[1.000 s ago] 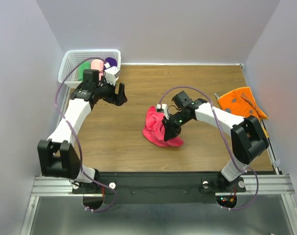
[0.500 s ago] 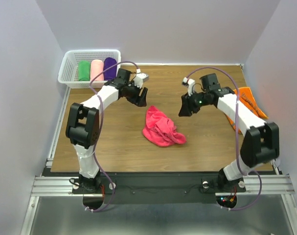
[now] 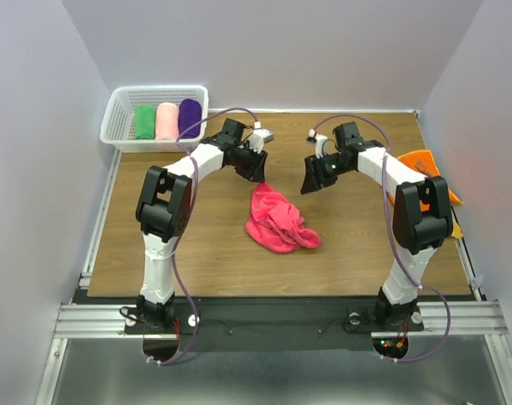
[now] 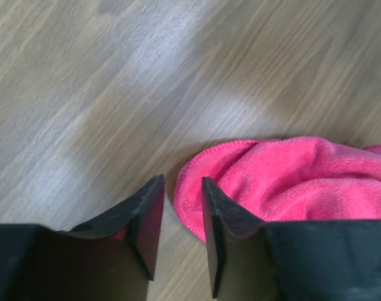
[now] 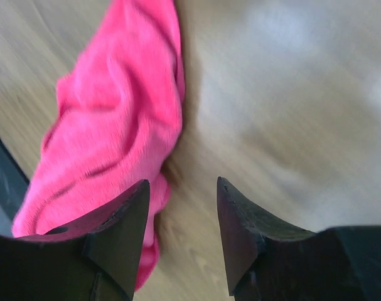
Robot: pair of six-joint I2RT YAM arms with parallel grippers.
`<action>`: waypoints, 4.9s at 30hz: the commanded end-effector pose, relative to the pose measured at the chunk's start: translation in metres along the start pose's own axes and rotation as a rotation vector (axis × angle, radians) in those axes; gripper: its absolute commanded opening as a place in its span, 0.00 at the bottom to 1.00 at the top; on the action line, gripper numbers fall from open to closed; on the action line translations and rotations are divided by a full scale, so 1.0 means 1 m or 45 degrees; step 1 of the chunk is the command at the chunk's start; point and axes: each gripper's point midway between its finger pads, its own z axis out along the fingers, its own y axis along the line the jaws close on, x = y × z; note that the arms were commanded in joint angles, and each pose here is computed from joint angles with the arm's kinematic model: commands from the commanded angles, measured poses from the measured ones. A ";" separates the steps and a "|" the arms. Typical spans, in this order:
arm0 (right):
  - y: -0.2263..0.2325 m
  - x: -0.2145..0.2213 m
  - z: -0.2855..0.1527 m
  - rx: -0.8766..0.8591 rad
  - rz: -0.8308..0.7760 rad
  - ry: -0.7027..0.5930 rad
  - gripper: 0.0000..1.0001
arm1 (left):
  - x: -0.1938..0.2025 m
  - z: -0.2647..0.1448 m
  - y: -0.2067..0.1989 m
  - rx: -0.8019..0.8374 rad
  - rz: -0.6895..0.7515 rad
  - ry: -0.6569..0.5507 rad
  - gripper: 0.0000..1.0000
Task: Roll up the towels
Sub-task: Flatten the towel
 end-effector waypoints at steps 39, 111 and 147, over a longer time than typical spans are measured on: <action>0.053 -0.207 -0.017 0.219 -0.723 -0.449 0.01 | 0.019 -0.170 -0.024 -0.007 -0.211 -0.429 0.67; -0.040 -0.183 -0.239 0.970 -0.310 -0.738 0.01 | 0.078 -0.107 -0.251 0.203 0.982 -0.005 0.00; -0.137 -0.119 -0.100 0.781 -0.124 -0.361 0.01 | 0.054 -0.151 -0.023 -0.222 0.824 0.051 0.52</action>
